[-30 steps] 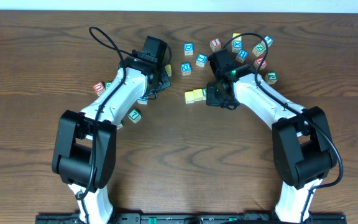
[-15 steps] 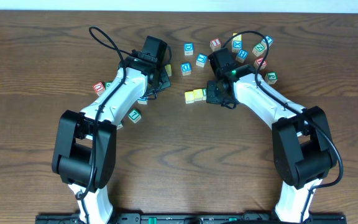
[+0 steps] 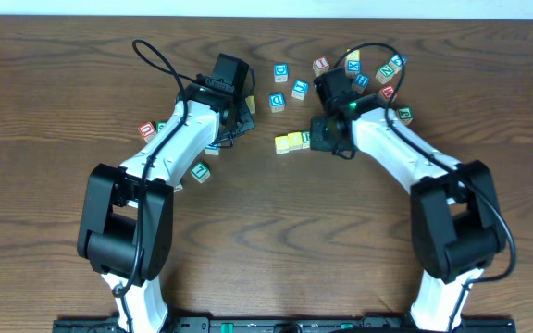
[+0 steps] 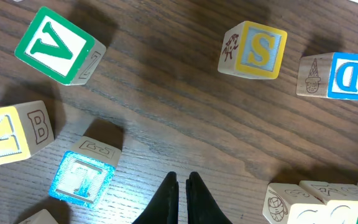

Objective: Spell out CORL

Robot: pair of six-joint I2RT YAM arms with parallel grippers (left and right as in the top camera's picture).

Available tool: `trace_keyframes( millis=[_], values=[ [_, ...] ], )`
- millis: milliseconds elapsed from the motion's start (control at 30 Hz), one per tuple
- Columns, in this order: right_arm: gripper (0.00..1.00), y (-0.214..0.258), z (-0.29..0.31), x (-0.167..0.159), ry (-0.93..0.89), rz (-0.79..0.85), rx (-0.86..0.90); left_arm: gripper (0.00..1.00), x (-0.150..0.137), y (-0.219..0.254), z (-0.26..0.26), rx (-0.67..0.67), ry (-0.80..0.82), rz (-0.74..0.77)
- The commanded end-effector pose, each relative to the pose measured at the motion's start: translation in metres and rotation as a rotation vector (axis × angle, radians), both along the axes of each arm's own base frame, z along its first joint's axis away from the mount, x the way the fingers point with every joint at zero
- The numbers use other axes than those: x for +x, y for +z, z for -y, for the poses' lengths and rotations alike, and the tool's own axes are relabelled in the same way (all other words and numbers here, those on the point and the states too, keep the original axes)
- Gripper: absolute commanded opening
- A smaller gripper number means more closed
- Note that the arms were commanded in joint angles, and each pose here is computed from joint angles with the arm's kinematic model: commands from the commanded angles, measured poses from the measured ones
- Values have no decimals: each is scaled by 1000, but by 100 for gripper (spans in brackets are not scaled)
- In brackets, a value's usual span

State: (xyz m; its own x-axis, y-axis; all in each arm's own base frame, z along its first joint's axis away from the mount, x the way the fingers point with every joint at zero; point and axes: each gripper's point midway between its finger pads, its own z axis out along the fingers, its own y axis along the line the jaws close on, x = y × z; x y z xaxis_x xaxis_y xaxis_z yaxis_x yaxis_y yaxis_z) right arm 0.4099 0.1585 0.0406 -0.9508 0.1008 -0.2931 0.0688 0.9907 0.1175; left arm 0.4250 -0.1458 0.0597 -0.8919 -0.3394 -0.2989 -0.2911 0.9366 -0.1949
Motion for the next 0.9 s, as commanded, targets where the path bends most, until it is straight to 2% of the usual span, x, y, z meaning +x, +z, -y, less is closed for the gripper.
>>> trace_keyframes(
  millis=[0, 233, 500, 733, 867],
  values=[
    [1, 33, 14, 16, -44, 77, 17, 8, -5, 1, 5, 3, -10, 0],
    [1, 7, 24, 17, -108, 35, 17, 7, -6, 4, 27, -18, -32, 27],
    [1, -20, 24, 19, -150, -3, 13, 8, -7, -2, 29, -28, 5, 10],
    [1, -23, 22, 23, -149, 8, 18, 8, -10, -18, 29, -32, 47, -27],
    [2, -23, 22, 24, -149, 12, 20, 8, -10, -23, 44, -87, 27, -38]
  ],
)
